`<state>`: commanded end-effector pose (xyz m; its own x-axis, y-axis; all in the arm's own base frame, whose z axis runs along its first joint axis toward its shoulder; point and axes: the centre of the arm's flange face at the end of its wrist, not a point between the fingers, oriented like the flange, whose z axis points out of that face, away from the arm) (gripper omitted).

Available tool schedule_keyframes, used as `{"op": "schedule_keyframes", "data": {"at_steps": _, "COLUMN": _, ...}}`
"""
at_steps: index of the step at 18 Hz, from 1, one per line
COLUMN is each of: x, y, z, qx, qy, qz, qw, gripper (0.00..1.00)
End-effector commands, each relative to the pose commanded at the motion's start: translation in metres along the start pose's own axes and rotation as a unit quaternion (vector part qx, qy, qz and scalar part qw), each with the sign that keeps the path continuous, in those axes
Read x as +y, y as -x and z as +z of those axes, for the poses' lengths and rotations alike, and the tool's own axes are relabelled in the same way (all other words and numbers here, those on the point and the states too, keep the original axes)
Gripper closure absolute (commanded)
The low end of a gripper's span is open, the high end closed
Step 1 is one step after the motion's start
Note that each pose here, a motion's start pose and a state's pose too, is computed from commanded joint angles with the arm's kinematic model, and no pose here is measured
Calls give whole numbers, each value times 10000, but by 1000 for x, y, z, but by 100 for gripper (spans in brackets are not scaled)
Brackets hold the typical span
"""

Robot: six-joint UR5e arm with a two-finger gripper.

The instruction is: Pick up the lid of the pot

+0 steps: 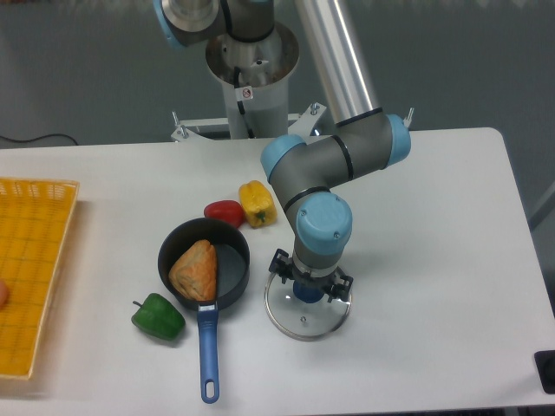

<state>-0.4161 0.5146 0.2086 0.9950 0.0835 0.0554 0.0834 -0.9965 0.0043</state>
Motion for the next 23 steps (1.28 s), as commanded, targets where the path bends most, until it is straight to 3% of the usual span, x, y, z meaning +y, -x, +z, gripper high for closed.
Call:
{"op": "schedule_keyframes", "data": {"at_steps": 16, "x": 0, "y": 0, "z": 1, "qx": 37, "qy": -39, "qz": -8, "qw": 10000, "gripper": 4}}
{"op": "schedule_keyframes", "data": {"at_steps": 19, "x": -1, "y": 1, "z": 1, "qx": 37, "qy": -50, "qz": -7, "qw": 10000, "gripper": 17}}
{"op": "schedule_keyframes", "data": {"at_steps": 23, "x": -1, "y": 1, "z": 0, "qx": 26, "qy": -60, "qz": -14, "qw": 10000, "gripper": 26}}
